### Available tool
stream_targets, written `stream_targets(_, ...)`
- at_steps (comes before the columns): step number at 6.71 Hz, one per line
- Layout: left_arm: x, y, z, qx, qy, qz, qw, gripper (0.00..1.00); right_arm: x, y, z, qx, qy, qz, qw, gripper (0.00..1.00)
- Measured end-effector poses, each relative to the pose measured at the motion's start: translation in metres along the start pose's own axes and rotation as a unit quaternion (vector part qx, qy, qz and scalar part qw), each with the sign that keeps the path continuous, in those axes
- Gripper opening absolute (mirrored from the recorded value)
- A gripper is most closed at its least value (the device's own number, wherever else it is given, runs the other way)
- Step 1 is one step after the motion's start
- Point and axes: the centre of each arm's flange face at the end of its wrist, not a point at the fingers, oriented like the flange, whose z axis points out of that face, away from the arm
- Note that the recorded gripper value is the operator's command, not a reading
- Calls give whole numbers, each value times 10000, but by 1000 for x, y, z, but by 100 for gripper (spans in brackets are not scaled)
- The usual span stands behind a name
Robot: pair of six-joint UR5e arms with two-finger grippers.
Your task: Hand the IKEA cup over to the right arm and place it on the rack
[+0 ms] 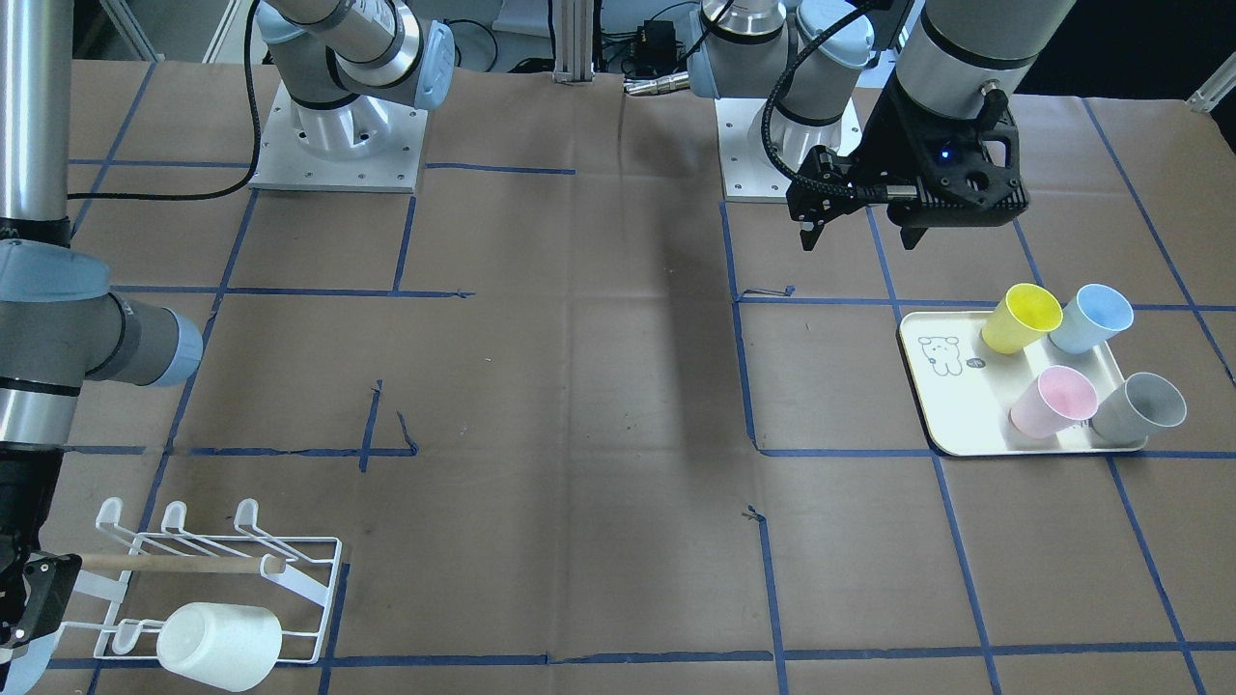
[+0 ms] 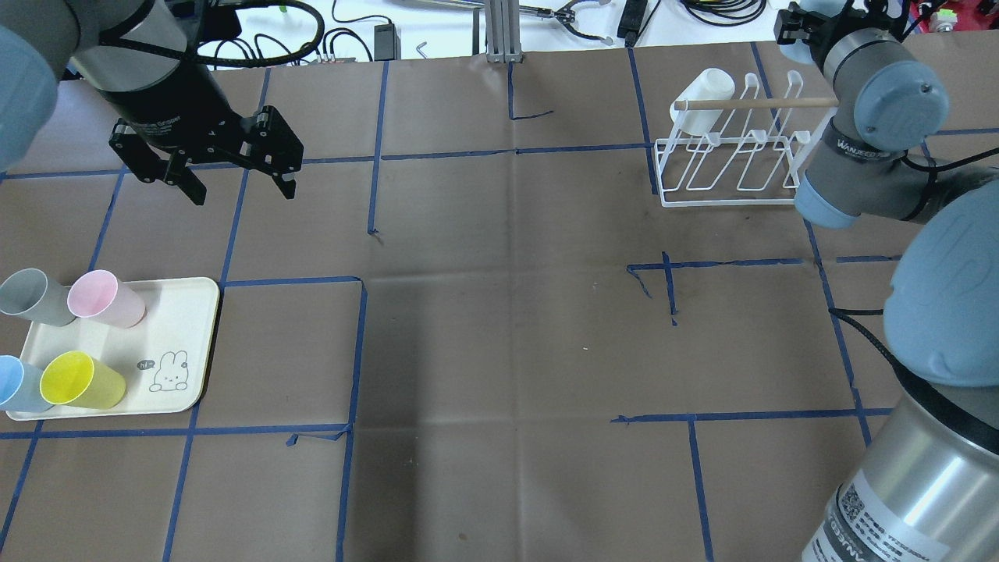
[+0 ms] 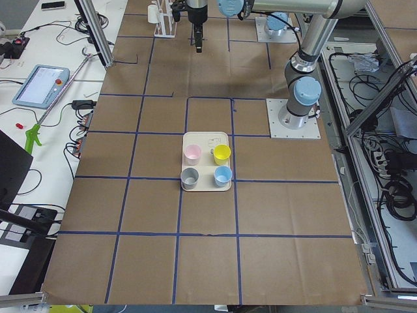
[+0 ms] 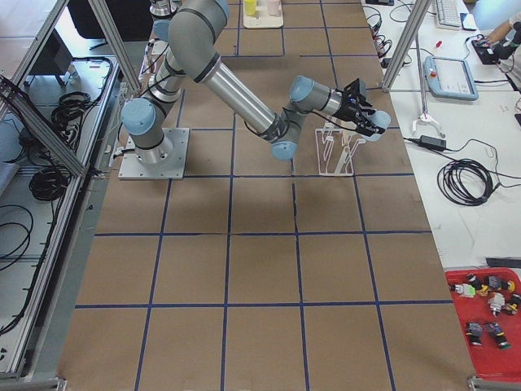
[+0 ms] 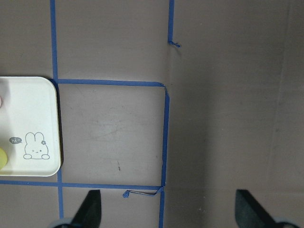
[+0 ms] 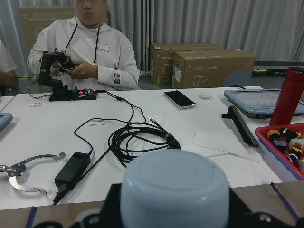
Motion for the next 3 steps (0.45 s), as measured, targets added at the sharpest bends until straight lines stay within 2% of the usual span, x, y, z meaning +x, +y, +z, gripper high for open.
stream_targets(2,0,0,2,0,18,-7,10000,99,1,15,-2,-100,18,20,9999,10)
stream_targets(3,0,0,6,29,25,-10,10000,99,0,26,-6,-153,22,30,9999,55)
